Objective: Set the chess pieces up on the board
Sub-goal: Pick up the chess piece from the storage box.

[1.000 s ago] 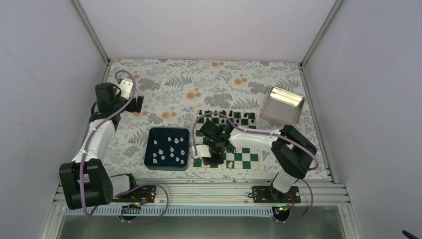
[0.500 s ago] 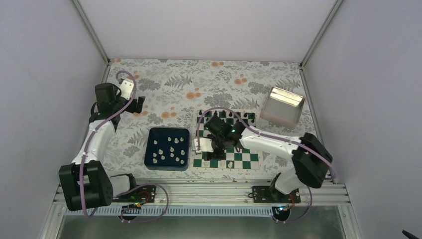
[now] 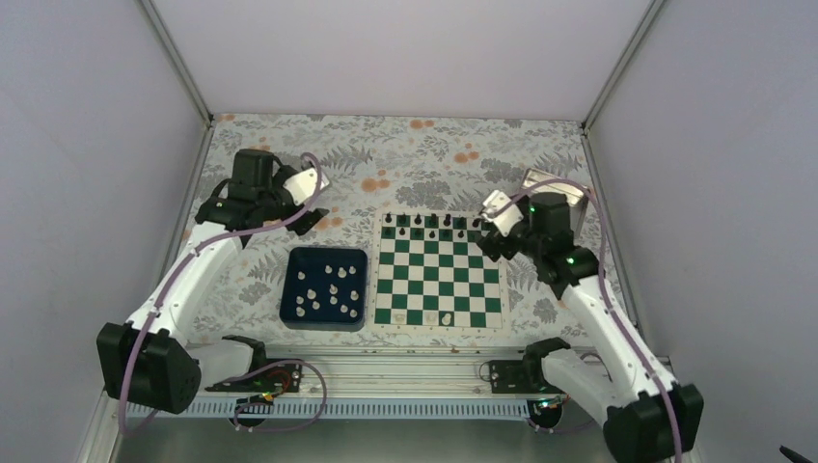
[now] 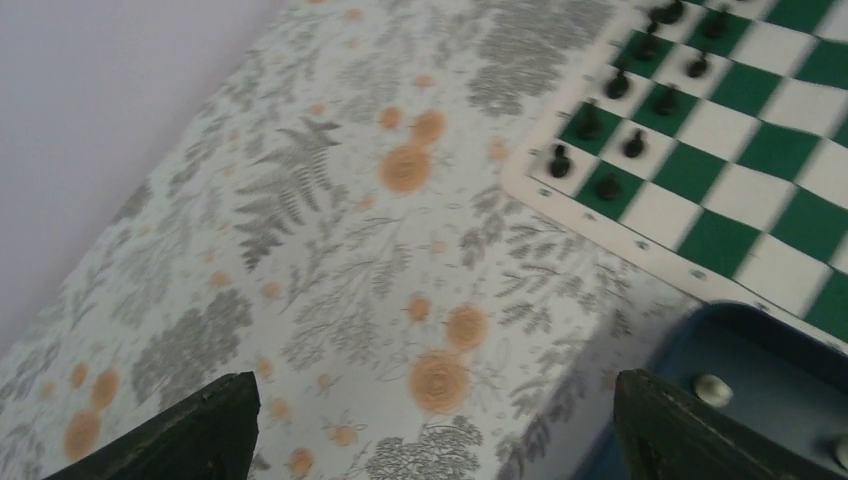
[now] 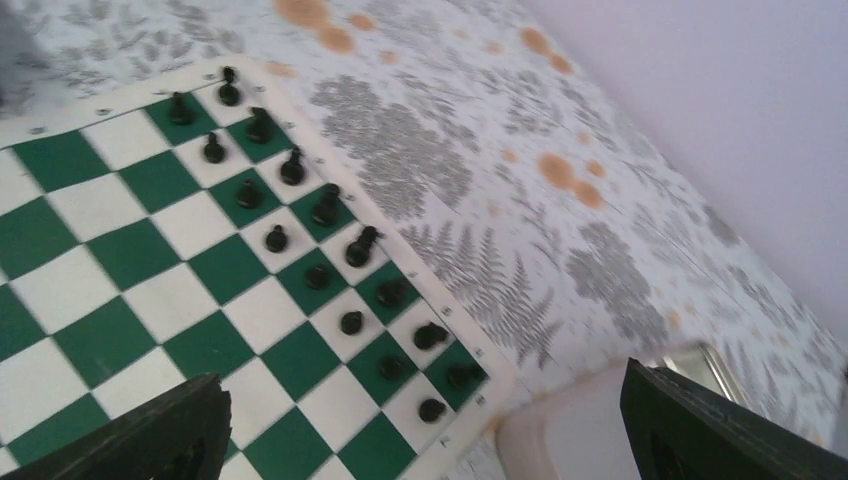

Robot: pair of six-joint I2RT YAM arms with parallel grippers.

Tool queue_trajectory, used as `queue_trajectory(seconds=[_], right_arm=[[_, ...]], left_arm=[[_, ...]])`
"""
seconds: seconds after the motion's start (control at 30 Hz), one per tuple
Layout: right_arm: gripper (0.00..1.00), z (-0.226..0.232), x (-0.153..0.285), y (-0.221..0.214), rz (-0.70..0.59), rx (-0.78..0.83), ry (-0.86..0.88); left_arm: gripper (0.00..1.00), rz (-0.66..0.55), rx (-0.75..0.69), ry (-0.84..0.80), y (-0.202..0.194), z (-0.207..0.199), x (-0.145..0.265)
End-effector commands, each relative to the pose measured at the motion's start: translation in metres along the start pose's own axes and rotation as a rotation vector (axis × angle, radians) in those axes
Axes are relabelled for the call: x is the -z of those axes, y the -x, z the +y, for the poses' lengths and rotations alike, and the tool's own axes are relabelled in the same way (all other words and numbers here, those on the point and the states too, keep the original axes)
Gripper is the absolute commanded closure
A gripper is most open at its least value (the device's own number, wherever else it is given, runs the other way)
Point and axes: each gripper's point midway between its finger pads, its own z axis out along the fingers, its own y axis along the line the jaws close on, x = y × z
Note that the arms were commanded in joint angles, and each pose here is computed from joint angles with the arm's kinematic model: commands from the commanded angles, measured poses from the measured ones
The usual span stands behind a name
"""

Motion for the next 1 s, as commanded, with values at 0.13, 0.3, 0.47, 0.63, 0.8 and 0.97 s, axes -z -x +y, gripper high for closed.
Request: queue_trajectory(seconds=[0.13,0.3,0.47,0.63,0.8,0.97], right_arm=[[0.0,-0.03,0.031,-0.025,-0.094,-0.201,-0.141],[0.0,-0.032,0.027,-0.037,-0.067,-0.218,-0.135],[0.0,-0.032,0.024,-0.042,-0.047,-0.231,-0.122],[0.0,-0.033,0.026,-0.047,-0.041,-0.237,-0.119],[0.0,-0.035,0.028,-0.05,-0.04,-0.243,-0.123],[0.0,-0.037,0.028,-0.053,-0.034,-0.249,-0.13]], left_arm=[[0.22,0.16,-0.27,-0.312,-0.023,-0.08,0.003],[0.46,0.343,-0.366,-0.361,-0.053,-0.112,-0.019],[0.57,0.461,-0.418,-0.407,-0.076,-0.132,-0.037],[0.55,0.487,-0.432,-0.43,-0.085,-0.141,-0.051],[0.53,0.472,-0.429,-0.452,-0.082,-0.147,-0.065],[0.53,0.47,-0.445,-0.482,-0.081,-0.157,-0.076]])
